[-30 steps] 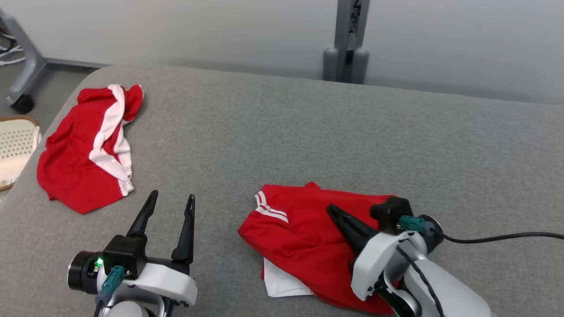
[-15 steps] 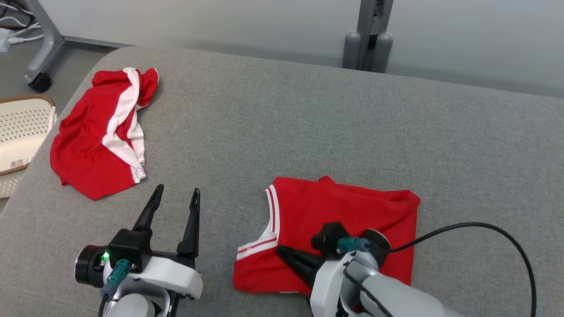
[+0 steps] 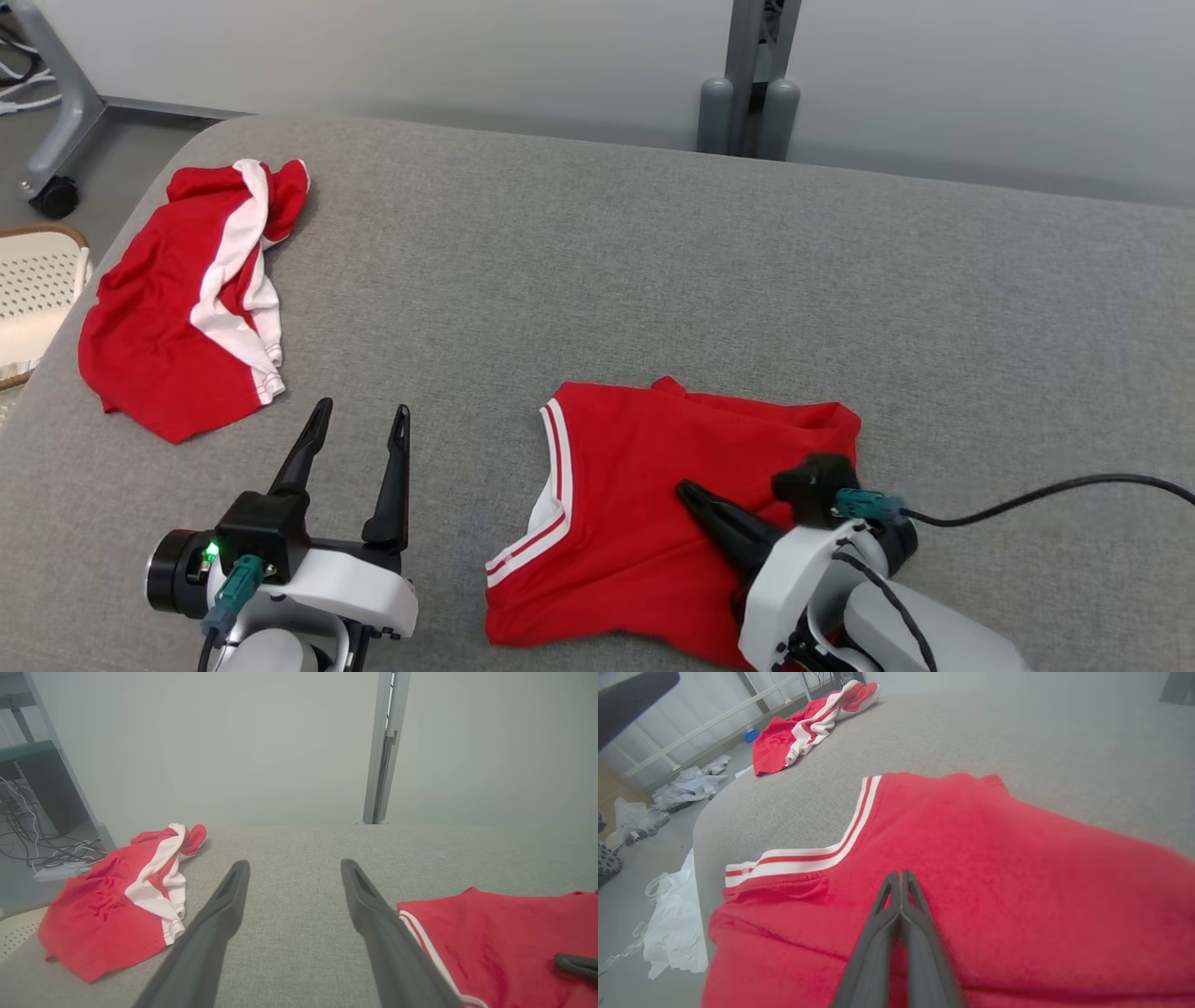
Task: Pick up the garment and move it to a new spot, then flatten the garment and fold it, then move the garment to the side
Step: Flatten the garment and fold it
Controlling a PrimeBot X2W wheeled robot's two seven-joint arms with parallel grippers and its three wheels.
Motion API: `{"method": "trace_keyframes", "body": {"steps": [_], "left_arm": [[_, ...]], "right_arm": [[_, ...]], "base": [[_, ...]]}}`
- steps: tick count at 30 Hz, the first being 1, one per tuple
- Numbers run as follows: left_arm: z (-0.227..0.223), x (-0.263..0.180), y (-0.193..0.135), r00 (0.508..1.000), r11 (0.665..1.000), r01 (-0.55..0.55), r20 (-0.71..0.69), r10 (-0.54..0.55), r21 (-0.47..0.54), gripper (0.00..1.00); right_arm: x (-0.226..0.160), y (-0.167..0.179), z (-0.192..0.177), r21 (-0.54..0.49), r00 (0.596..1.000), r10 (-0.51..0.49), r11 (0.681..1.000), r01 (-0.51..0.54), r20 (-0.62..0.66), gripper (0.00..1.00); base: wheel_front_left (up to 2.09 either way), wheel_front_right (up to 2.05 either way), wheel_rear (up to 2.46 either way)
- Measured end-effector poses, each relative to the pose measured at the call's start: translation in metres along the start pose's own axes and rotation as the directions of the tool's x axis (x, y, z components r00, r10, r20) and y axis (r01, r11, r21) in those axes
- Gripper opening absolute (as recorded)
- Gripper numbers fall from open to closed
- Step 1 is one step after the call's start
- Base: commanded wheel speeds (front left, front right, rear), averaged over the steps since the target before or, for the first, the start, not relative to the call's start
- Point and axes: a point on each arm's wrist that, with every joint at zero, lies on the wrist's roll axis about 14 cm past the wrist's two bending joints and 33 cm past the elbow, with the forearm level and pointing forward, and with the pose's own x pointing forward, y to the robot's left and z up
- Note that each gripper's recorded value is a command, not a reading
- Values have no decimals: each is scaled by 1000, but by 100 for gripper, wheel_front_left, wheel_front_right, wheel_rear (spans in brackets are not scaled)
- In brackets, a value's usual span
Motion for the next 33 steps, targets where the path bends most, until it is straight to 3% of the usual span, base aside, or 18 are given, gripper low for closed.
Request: {"method": "trace_keyframes", "body": {"steps": [10, 15, 16, 19, 20, 25, 31, 33], "left_arm": [[3, 7, -15, 998, 998, 55, 13, -55, 14, 100], [9, 10, -19, 997, 997, 72, 31, -73, 23, 100], [10, 10, -20, 996, 997, 76, 34, -77, 24, 100], [13, 11, -23, 995, 996, 87, 43, -89, 31, 100], [15, 12, -24, 994, 995, 93, 49, -94, 34, 100], [23, 17, -30, 991, 993, 109, 71, -111, 43, 100], [29, 17, -35, 988, 991, 124, 86, -128, 50, 100], [34, 16, -37, 986, 990, 128, 95, -133, 56, 100]], "right_arm": [[-44, -38, 8, 87, 979, -174, 983, 164, 111, 0], [-70, -58, 55, 126, 918, -269, 962, 241, 292, 0], [-78, -63, 62, 125, 901, -292, 956, 265, 321, 9], [-102, -75, 82, 120, 848, -349, 937, 329, 400, 91], [-111, -81, 89, 118, 825, -370, 927, 355, 426, 100], [-142, -94, 104, 113, 754, -434, 891, 439, 493, 100], [-186, -108, 106, 120, 665, -527, 823, 556, 529, 100], [-209, -113, 101, 127, 630, -575, 783, 609, 522, 100]], "base": [[0, 0, 0], [0, 0, 0], [0, 0, 0], [0, 0, 0], [0, 0, 0], [0, 0, 0], [0, 0, 0], [0, 0, 0]]}}
